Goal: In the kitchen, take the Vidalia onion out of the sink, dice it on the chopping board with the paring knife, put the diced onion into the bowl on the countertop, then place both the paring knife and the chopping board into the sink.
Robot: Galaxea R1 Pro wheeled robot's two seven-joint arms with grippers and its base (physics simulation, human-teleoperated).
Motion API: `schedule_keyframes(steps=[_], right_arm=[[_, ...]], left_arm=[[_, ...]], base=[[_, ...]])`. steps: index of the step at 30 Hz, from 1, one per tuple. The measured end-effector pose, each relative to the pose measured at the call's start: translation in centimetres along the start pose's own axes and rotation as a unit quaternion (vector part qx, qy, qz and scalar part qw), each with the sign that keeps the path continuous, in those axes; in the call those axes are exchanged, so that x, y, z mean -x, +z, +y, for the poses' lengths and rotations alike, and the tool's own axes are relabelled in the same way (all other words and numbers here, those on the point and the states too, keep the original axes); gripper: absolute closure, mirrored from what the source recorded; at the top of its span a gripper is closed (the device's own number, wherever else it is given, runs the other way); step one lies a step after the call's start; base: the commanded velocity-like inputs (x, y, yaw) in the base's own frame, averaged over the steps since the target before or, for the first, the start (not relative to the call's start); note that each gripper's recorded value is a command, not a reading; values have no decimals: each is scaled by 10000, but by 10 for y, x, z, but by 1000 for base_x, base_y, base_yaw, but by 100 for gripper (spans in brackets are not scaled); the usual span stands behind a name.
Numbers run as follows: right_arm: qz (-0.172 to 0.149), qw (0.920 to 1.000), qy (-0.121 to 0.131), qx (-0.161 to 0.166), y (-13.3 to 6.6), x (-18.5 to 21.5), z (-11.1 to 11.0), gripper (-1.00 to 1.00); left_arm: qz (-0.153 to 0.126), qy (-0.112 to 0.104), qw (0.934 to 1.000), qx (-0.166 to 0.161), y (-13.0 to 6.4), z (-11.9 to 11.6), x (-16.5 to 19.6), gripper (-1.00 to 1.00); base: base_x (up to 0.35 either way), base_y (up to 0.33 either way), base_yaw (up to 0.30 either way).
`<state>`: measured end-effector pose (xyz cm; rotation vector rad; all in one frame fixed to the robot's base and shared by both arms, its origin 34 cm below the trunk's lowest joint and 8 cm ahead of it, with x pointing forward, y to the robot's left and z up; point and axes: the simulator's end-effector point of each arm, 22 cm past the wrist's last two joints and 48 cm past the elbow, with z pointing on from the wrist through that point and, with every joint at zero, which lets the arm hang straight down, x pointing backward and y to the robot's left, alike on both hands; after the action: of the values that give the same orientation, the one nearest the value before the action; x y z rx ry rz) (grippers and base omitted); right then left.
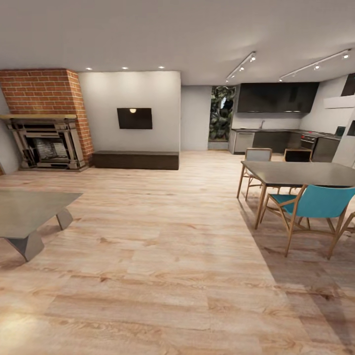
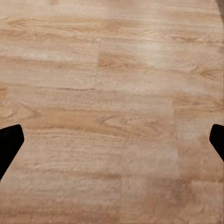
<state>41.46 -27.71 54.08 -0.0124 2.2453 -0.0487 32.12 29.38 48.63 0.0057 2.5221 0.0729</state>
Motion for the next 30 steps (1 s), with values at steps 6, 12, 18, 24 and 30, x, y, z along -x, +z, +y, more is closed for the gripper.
schedule_keyframes(steps=[6, 12, 18, 24, 30], right_arm=[[0, 10000, -3, 2, 0, 0, 0, -100], [0, 10000, -4, 2, 0, 0, 0, -100], [0, 10000, -4, 2, 0, 0, 0, -100], [0, 10000, -4, 2, 0, 0, 0, -100], [0, 10000, -4, 3, 0, 0, 0, -100]], left_arm=[[0, 0, 10000, 0, 0, 0, 0, -100], [0, -1, 10000, 0, 0, 0, 0, -100], [0, -1, 10000, 0, 0, 0, 0, -100], [0, -2, 10000, 1, 0, 0, 0, -100], [0, -3, 10000, 1, 0, 0, 0, -100]], base=[[315, 0, -53], [316, 0, -95], [317, 0, -99], [317, 0, -94], [316, 0, -23]])
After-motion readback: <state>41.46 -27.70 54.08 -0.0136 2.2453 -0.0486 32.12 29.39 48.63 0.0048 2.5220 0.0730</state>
